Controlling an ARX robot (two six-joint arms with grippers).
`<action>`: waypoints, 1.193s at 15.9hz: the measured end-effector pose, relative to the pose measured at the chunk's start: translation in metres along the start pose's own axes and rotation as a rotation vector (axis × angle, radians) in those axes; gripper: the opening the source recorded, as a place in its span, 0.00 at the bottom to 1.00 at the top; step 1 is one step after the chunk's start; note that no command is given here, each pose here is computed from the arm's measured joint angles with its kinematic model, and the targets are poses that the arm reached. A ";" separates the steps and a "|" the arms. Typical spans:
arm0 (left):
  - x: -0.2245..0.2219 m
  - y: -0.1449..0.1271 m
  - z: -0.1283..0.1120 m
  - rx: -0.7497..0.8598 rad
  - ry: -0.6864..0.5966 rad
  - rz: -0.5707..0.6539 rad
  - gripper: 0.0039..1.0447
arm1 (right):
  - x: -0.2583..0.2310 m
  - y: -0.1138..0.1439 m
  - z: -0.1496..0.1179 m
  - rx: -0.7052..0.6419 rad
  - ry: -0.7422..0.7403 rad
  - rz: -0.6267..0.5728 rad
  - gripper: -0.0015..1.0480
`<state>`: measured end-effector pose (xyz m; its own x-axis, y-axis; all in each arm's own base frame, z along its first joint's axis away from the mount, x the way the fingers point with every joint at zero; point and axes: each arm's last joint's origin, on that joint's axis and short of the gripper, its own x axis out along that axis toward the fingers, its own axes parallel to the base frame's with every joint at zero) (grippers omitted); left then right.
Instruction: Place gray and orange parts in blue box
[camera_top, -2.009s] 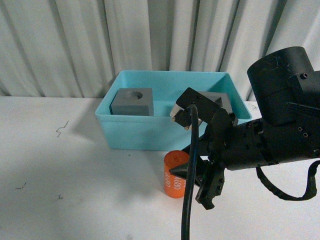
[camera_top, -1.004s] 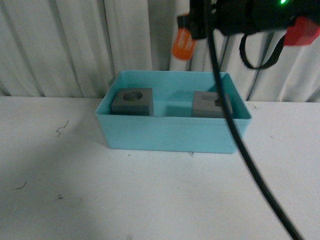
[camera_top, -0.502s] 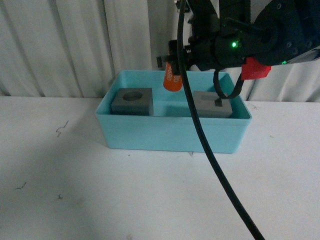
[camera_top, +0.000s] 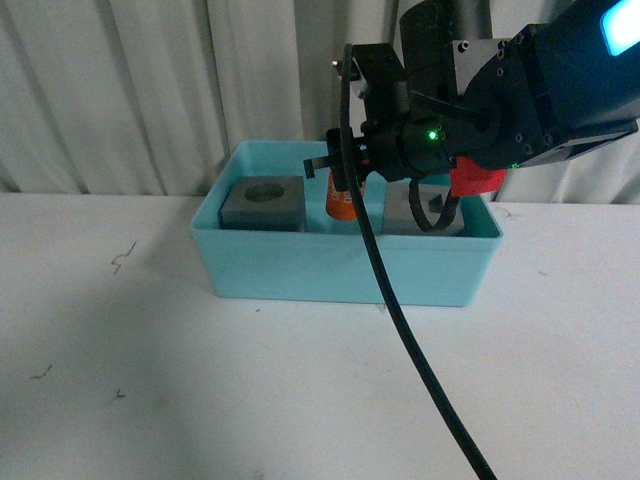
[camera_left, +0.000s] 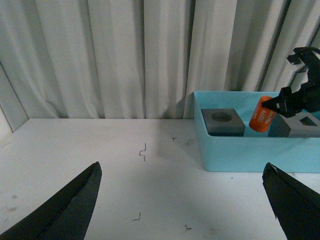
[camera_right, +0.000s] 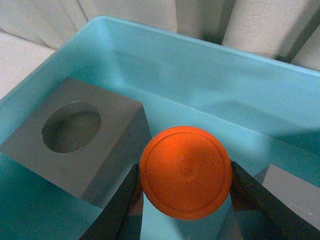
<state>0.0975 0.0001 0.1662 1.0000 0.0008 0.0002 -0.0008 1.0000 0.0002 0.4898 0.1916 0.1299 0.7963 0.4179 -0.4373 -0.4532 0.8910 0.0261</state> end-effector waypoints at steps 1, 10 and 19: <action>0.000 0.000 0.000 0.000 0.000 0.000 0.94 | 0.003 0.002 -0.003 0.000 0.012 0.002 0.42; 0.000 0.000 0.000 0.000 0.000 0.000 0.94 | 0.013 0.012 -0.008 -0.003 0.057 0.004 0.67; 0.000 0.000 0.000 0.000 0.000 0.000 0.94 | -0.131 -0.029 0.069 0.061 -0.301 -0.064 0.94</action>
<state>0.0975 0.0001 0.1662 1.0000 0.0008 0.0002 -0.0008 1.0000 0.0002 0.4267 0.1231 0.2489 0.9095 0.3860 -0.1543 -0.3805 0.9225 0.0647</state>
